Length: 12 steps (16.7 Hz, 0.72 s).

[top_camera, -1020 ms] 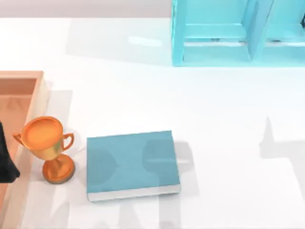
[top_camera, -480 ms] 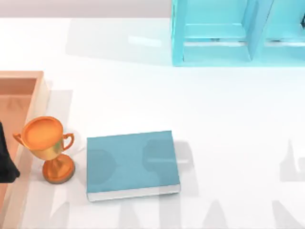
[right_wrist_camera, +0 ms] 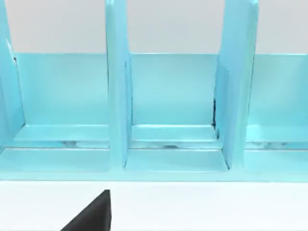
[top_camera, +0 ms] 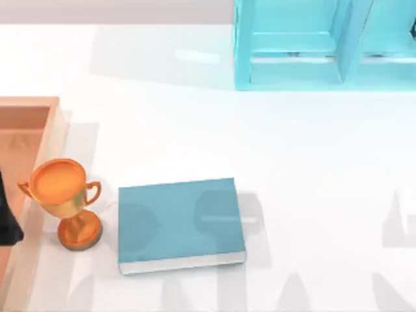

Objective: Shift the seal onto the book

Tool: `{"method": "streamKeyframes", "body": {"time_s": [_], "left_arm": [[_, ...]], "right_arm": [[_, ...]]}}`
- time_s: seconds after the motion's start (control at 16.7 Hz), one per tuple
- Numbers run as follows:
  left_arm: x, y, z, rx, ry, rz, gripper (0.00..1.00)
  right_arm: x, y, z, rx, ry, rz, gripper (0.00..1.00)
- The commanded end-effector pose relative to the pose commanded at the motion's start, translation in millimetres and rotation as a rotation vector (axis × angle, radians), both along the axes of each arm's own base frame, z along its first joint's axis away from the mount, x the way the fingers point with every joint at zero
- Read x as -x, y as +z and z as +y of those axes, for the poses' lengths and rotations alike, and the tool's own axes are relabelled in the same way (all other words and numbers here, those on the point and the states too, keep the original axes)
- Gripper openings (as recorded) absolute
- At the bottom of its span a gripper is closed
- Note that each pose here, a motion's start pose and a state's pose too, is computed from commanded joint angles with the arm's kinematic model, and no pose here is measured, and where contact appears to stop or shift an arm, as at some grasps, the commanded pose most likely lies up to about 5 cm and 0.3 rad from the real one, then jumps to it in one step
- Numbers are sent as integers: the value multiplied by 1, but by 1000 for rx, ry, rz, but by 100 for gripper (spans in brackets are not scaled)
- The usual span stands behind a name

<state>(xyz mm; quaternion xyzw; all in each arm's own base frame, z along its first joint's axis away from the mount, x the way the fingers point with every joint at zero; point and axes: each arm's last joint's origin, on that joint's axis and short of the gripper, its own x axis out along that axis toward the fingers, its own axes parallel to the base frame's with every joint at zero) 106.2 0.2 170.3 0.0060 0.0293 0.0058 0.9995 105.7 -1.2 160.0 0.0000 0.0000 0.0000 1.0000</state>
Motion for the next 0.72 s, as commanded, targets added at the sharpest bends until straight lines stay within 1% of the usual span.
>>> {"method": "streamKeyframes", "body": {"time_s": [0.18,0.36,0.54,0.72], "left_arm": [[-5,25,3,-24,24,138,100],[-22,60,9,-49,48,344,100],[-56,90,20,-66,65,596,100],[-104,106,36,-67,65,862,100]], "right_arm": [[0,0,0,0,0,0,100],[0,0,0,0,0,0,100],[0,0,0,0,0,0,100],[0,0,0,0,0,0,100]]}}
